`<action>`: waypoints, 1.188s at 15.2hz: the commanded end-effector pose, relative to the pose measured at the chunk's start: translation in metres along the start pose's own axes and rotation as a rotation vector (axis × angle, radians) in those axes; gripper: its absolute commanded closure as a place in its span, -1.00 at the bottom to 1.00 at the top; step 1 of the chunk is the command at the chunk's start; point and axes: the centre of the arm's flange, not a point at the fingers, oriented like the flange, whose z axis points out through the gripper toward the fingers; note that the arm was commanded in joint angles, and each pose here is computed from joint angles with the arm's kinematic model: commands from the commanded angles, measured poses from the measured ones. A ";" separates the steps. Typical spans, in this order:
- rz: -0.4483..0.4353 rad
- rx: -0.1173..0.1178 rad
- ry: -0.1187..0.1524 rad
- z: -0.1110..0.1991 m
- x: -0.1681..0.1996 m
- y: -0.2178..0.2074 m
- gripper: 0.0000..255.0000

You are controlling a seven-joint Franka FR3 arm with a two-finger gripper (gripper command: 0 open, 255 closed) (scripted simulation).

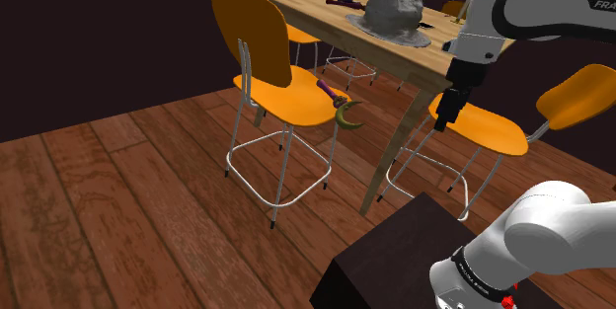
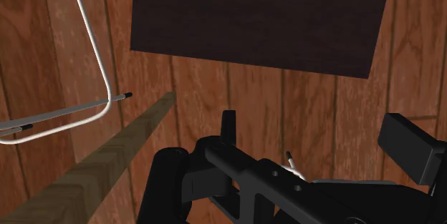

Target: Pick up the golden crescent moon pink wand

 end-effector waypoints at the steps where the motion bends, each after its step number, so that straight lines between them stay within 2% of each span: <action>1: 0.000 0.000 0.000 0.000 0.000 0.000 -1.00; 18: -0.001 -0.052 0.028 0.010 0.220 0.001 -1.00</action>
